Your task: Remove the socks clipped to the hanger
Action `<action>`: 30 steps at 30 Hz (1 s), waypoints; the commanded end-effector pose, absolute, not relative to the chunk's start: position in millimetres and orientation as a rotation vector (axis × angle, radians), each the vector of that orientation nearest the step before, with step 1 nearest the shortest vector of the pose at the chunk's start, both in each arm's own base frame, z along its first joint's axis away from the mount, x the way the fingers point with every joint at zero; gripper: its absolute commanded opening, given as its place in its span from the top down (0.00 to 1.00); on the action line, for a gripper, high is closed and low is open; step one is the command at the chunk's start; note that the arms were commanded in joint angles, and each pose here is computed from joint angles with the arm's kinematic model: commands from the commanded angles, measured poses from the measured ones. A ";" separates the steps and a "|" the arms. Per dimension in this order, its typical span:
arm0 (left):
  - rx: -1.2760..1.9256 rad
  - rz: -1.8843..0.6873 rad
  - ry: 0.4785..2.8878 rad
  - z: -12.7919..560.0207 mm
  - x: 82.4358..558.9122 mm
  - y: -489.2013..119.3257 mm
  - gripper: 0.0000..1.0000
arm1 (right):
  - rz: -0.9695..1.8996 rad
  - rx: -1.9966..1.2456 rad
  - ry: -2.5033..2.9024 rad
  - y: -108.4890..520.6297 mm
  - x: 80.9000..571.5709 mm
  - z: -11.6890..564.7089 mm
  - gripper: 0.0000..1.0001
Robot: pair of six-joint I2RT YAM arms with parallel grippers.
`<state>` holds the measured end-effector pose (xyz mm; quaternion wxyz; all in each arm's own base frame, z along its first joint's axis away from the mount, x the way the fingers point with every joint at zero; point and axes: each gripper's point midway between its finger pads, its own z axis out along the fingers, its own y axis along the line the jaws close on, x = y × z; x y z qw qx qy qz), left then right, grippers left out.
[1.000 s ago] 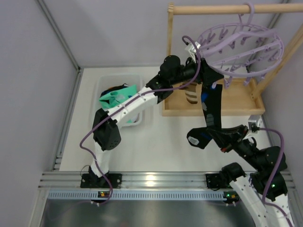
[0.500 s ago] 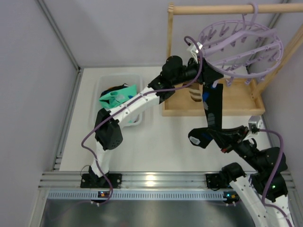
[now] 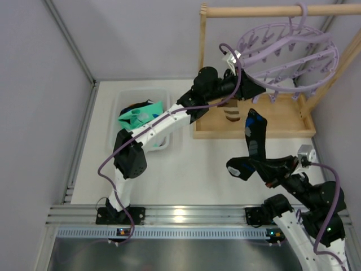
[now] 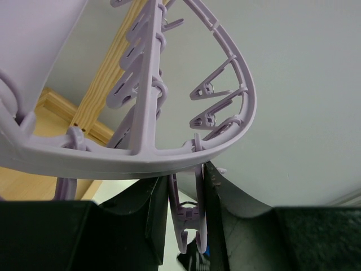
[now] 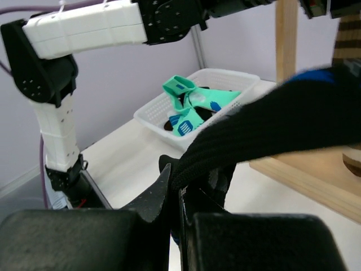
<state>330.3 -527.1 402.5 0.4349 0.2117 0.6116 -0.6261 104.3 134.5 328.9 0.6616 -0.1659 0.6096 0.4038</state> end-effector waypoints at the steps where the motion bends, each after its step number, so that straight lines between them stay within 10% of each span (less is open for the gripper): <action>1: 0.517 -1.559 1.407 433.2 332.6 -523.4 1.00 | 0.959 -0.519 1.277 142.5 77.0 344.0 1.00; 7: 0.515 -1.569 1.417 430.2 332.9 -525.2 1.00 | 0.978 -0.552 1.348 149.1 81.1 328.6 1.00; 12: 0.524 -1.572 1.457 414.8 329.8 -526.6 0.55 | 0.929 -0.490 1.350 142.1 91.4 331.0 1.00; 19: 0.533 -1.504 1.531 384.3 316.5 -515.4 0.49 | 0.785 -0.319 1.435 119.4 120.9 324.5 1.00; 21: 0.527 -1.462 1.574 365.5 316.6 -509.0 0.30 | 0.776 -0.309 1.437 118.0 123.1 326.2 1.00; 30: 0.483 -1.237 1.622 337.1 306.6 -450.8 0.02 | 0.761 -0.326 1.516 127.5 145.5 313.4 1.00</action>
